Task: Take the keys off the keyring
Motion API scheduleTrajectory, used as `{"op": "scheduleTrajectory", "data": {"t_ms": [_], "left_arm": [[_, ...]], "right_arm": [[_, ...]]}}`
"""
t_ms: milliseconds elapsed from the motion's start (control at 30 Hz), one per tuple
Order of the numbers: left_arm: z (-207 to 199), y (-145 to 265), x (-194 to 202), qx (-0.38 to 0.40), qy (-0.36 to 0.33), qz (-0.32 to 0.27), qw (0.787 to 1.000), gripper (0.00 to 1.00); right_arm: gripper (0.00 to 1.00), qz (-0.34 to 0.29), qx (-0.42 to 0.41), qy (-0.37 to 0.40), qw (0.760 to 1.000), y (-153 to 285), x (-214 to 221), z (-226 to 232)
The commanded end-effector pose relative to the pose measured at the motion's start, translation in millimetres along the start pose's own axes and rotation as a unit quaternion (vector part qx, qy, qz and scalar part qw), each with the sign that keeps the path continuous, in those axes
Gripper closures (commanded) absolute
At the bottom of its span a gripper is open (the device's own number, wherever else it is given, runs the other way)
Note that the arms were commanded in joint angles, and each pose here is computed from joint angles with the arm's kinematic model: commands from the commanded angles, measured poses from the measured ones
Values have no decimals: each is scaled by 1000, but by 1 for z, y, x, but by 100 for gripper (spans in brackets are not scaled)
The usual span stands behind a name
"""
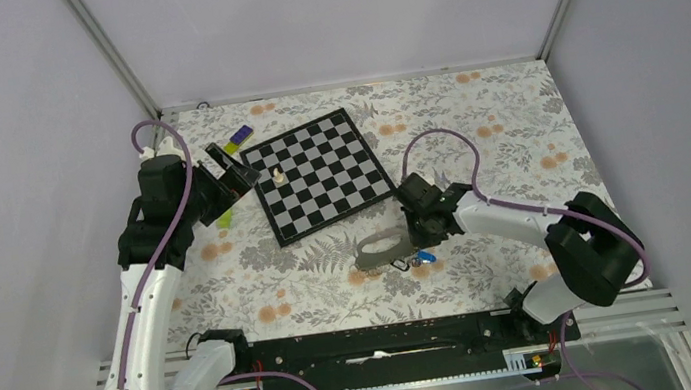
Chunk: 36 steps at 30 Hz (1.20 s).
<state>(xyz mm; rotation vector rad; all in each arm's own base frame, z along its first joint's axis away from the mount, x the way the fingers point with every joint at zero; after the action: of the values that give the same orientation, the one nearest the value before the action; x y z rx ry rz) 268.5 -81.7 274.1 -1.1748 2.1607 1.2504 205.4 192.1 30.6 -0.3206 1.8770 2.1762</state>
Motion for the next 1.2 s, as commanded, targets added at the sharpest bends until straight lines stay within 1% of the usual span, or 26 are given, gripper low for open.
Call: {"op": "scheduleTrajectory", "data": {"t_ms": [0, 167, 267, 400, 500, 600, 667, 733, 800, 833, 900, 967, 1033, 1100, 1167], "left_arm": [[2, 7, -26, -23, -19, -49, 998, 1], [-4, 14, -36, -5, -40, -84, 996, 1], [3, 13, -36, -23, -30, -93, 995, 1], [-2, 8, -36, -2, -41, -94, 995, 1], [-18, 7, -39, 43, -56, -96, 993, 1], [-46, 10, -36, 126, -73, -87, 986, 1], [-62, 15, -35, 173, -82, -92, 977, 1], [-74, 23, -33, 197, -101, -100, 970, 1], [-88, 33, -25, 223, -132, -111, 959, 1], [-96, 42, -22, 241, -148, -125, 951, 1], [-106, 48, -12, 268, -161, -133, 941, 1], [-103, 43, -4, 257, -162, -123, 945, 1], [-93, 30, 2, 226, -165, -95, 955, 1], [-77, 17, 6, 176, -165, -70, 968, 1], [-56, 6, 6, 116, -162, -64, 978, 1]], "right_arm": [[100, -65, -21, 36, 997, 35, -32, 11], [100, -113, -51, 73, 990, 66, -51, 17], [100, -140, -75, 92, 983, 87, -61, 24], [100, -167, -118, 125, 971, 113, -72, 38], [100, -181, -154, 153, 959, 133, -78, 53], [100, -198, -183, 177, 947, 152, -84, 70], [100, -211, -204, 197, 935, 165, -85, 83], [100, -229, -228, 217, 921, 180, -85, 98], [100, -242, -254, 241, 905, 192, -81, 113], [100, -241, -273, 258, 895, 198, -74, 123], [100, -253, -288, 279, 881, 207, -71, 132], [100, -267, -290, 285, 874, 214, -74, 136], [100, -282, -286, 287, 870, 219, -79, 136], [100, -297, -276, 287, 868, 222, -85, 134], [100, -306, -273, 299, 862, 225, -87, 133]]}}
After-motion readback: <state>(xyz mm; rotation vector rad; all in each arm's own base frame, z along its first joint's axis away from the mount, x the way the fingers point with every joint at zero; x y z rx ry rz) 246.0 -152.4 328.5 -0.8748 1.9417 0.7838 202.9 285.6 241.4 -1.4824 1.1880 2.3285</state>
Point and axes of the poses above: each gripper's point midway between its finger pads, its own y axis back along the fingers, its own z axis along the line the jaws close on, x = y × z, the point moved 1 cm from there along y, back along the fingers, and after that the axes turned 6 degrees about -y, right-handed, at the moved point
